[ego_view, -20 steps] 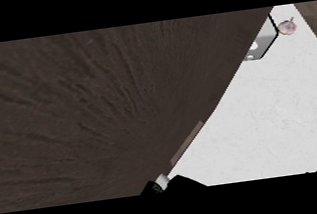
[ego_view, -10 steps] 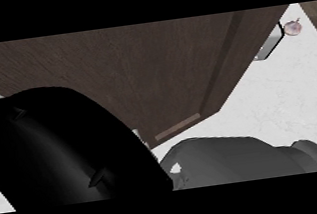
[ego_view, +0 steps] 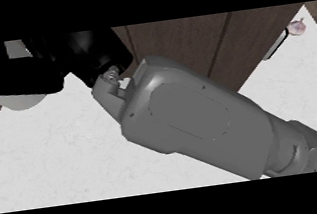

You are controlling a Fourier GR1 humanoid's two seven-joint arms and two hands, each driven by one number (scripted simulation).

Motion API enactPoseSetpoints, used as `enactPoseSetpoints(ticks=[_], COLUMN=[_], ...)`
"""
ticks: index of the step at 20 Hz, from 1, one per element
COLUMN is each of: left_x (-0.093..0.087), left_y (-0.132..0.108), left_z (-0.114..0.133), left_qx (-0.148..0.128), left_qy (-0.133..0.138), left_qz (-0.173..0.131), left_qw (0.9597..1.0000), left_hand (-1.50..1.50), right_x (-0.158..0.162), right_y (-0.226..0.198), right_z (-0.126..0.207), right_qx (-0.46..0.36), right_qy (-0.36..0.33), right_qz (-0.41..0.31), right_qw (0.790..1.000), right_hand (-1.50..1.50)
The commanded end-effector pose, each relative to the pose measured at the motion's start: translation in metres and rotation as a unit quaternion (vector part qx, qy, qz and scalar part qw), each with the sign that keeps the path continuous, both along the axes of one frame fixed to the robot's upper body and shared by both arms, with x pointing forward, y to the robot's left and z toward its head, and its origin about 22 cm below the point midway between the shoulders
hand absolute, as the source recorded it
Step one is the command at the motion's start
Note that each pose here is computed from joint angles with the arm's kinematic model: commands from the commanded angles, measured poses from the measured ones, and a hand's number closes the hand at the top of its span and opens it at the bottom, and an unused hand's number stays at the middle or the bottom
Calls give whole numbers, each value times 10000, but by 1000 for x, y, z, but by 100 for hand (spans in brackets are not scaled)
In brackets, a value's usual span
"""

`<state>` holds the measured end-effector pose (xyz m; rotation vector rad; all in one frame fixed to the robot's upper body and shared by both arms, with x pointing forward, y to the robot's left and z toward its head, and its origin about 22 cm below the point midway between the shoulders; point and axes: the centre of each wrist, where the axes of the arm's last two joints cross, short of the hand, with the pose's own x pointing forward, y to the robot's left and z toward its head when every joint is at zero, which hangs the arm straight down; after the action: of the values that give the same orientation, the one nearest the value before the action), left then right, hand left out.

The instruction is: Pick up the wine, place it into the cabinet and close the cabinet

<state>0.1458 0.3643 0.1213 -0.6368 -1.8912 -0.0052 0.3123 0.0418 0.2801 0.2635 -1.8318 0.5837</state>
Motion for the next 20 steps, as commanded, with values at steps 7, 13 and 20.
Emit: enactPoseSetpoints(ticks=[7, 13, 20], left_x=[6, 8, 12], left_y=[7, 4, 9], left_z=[6, 10, 18], left_qx=[35, 5, 90], left_qy=[-45, -76, -138], left_qz=[105, 161, 201], left_qw=[9999, 9998, 9997], left_hand=[150, 150, 150], right_x=[80, 91, 99], right_y=[-41, -63, -82], right_z=[-41, -63, -80], right_qx=[-359, -441, -593], right_qy=[185, 40, -170], right_qz=[-707, -959, -1143], right_qw=[9967, 9944, 9915], right_hand=[150, 150, 150])
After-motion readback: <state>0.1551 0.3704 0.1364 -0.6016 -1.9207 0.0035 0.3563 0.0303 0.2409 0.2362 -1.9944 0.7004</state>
